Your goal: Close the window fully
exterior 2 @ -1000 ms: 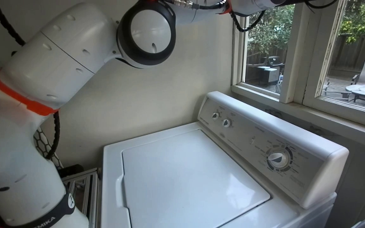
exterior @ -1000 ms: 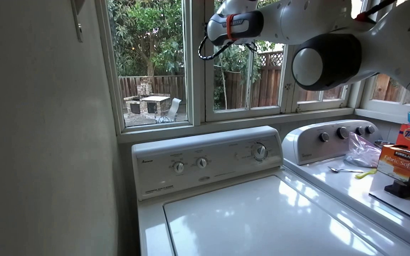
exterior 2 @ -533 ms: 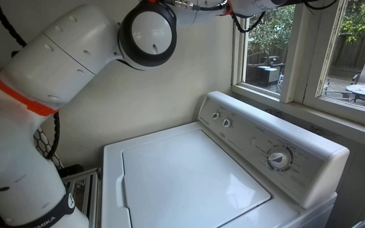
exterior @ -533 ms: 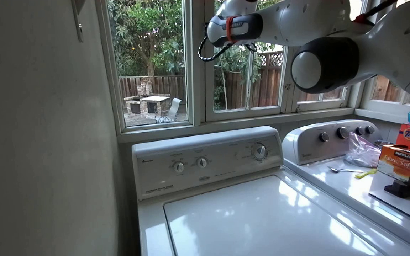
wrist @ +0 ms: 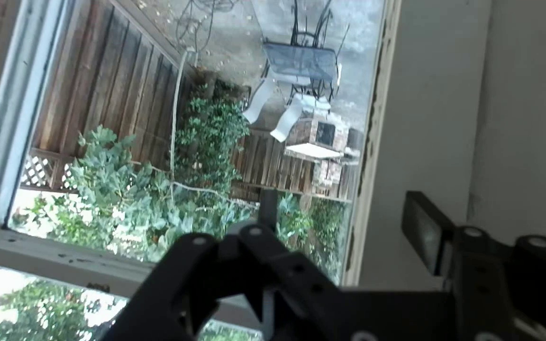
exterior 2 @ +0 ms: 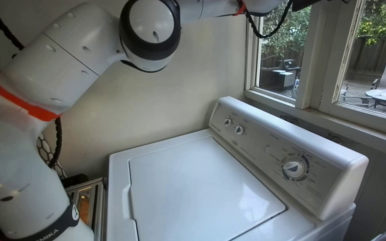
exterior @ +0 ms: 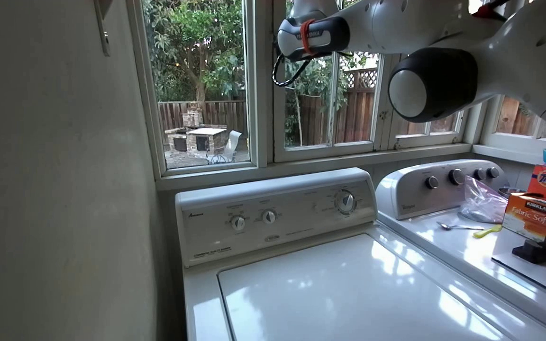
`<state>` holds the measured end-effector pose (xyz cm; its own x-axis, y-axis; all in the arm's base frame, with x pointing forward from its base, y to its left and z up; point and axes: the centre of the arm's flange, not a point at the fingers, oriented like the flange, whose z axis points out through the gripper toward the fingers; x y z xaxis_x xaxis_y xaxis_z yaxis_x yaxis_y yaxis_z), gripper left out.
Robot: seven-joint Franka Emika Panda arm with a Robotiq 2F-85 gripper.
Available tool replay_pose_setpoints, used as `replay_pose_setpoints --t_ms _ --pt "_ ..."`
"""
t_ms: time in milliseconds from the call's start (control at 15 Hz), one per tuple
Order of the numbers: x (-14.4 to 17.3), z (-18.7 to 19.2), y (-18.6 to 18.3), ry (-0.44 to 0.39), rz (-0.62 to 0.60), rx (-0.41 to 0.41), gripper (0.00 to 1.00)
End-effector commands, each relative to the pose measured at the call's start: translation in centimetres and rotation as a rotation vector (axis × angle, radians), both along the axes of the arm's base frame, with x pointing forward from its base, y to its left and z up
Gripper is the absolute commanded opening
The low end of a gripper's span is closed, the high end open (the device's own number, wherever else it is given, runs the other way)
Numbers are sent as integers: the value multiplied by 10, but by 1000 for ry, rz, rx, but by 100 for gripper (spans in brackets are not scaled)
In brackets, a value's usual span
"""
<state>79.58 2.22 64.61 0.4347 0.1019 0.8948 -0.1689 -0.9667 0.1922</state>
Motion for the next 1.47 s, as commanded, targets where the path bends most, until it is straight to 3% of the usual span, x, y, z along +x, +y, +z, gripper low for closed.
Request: replay_pose_setpoints --t_ms 0,533,867,1067,1200,1267,1400 --pt "-14 1 7 198 -2 -32 99" --pt "-51 25 22 608 34 -141 100" --pt "-72 35 22 799 61 7 100" --pt "-82 37 22 838 110 93 100" --pt "-82 36 26 787 104 168 100" --pt "-90 27 26 796 99 89 100" --pt "-90 28 25 791 99 126 100"
